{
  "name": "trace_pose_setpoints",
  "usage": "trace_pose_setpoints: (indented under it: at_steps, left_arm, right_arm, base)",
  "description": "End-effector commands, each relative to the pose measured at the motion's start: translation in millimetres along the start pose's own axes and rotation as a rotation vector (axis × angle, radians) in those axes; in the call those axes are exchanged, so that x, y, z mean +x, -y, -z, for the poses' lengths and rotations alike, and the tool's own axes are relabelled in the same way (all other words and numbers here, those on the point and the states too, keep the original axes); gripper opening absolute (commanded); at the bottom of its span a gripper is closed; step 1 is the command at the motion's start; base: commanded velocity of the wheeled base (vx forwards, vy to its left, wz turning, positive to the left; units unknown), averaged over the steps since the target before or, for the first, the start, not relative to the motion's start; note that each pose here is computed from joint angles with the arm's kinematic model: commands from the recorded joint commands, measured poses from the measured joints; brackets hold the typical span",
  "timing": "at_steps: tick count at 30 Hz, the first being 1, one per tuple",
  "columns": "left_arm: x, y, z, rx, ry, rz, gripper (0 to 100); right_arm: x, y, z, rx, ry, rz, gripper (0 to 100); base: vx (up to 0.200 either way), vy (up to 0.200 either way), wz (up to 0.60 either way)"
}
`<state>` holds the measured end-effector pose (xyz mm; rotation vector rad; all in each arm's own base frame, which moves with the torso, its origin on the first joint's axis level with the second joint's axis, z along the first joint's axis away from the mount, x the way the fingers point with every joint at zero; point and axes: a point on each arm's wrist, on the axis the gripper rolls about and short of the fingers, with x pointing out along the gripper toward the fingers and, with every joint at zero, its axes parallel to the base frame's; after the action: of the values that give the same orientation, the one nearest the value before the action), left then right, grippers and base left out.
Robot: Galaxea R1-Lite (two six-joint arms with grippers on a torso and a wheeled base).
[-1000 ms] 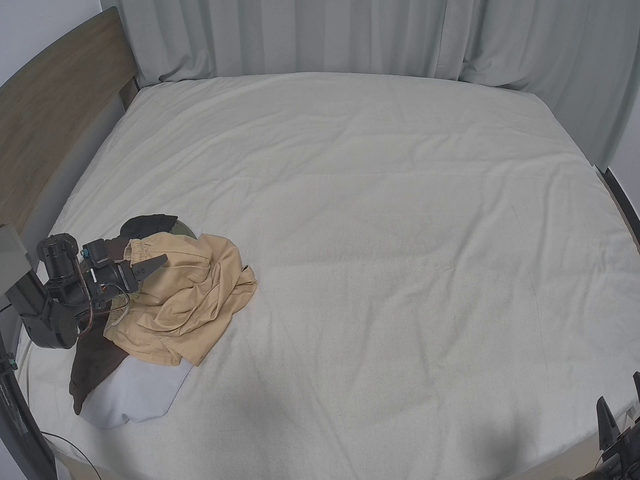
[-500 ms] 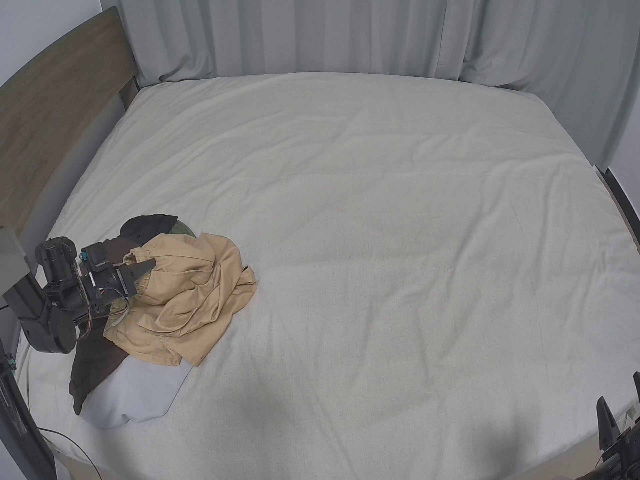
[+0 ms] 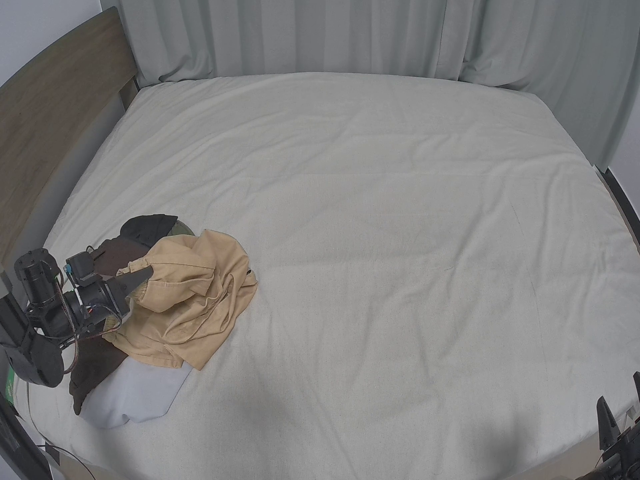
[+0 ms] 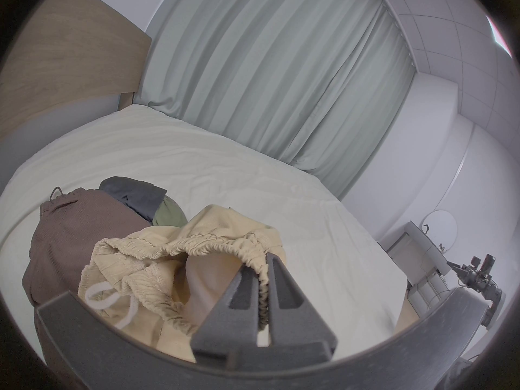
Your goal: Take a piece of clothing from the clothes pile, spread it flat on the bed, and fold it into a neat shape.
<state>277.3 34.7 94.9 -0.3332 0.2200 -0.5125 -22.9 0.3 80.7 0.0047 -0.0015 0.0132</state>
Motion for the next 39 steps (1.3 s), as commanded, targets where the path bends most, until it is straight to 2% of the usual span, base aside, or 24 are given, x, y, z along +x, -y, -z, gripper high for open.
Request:
trace_pose_setpoints:
  at_steps: [1, 7, 13, 17, 20, 23, 29, 30, 33, 39]
  left_arm:
    - [-16.4, 23.5, -5.8, 0.024, 0.024, 0.028, 0]
    - [-27.6, 37.9, -10.6, 0.046, 0.05, 0.043, 0]
    - [-28.7, 49.0, -5.1, 0.043, 0.034, 0.066, 0]
    - [-29.1, 50.7, -7.2, 0.035, 0.056, 0.031, 0]
    - [-29.8, 52.7, -11.0, 0.025, 0.076, 0.035, 0]
    - [-31.5, 62.2, -16.0, -0.022, 0.113, 0.057, 0]
    - [-27.9, 72.5, -20.3, -0.157, 0.188, 0.02, 0]
    - [-27.9, 72.5, -20.3, -0.157, 0.188, 0.02, 0]
    - [-25.7, 80.7, -21.0, -0.248, 0.235, 0.026, 0]
    - [-26.0, 89.5, -22.4, -0.348, 0.273, 0.025, 0]
  right_arm:
    - [0.1, 0.0, 5.3, 0.0, -0.001, -0.001, 100]
    - [0.1, 0.0, 5.3, 0.0, -0.001, -0.001, 100]
    - [0.1, 0.0, 5.3, 0.0, -0.001, -0.001, 100]
    - [0.1, 0.0, 5.3, 0.0, -0.001, -0.001, 100]
    - [0.1, 0.0, 5.3, 0.0, -0.001, -0.001, 100]
    - [0.1, 0.0, 5.3, 0.0, -0.001, -0.001, 100]
    - [0.1, 0.1, 5.3, 0.0, -0.001, 0.001, 100]
    - [0.1, 0.1, 5.3, 0.0, -0.001, 0.001, 100]
    - [0.1, 0.1, 5.3, 0.0, -0.001, 0.002, 100]
    - [0.1, 0.1, 5.3, 0.001, -0.001, 0.002, 100]
  base:
    - [0.0, 0.0, 0.0]
    - [0.0, 0.0, 0.0]
    - [0.0, 0.0, 0.0]
    - [0.0, 0.0, 0.0]
    - [0.0, 0.0, 0.0]
    - [0.0, 0.0, 0.0]
    - [0.0, 0.0, 0.0]
    - [0.0, 0.0, 0.0]
    - [0.0, 0.0, 0.0]
    - [0.0, 0.0, 0.0]
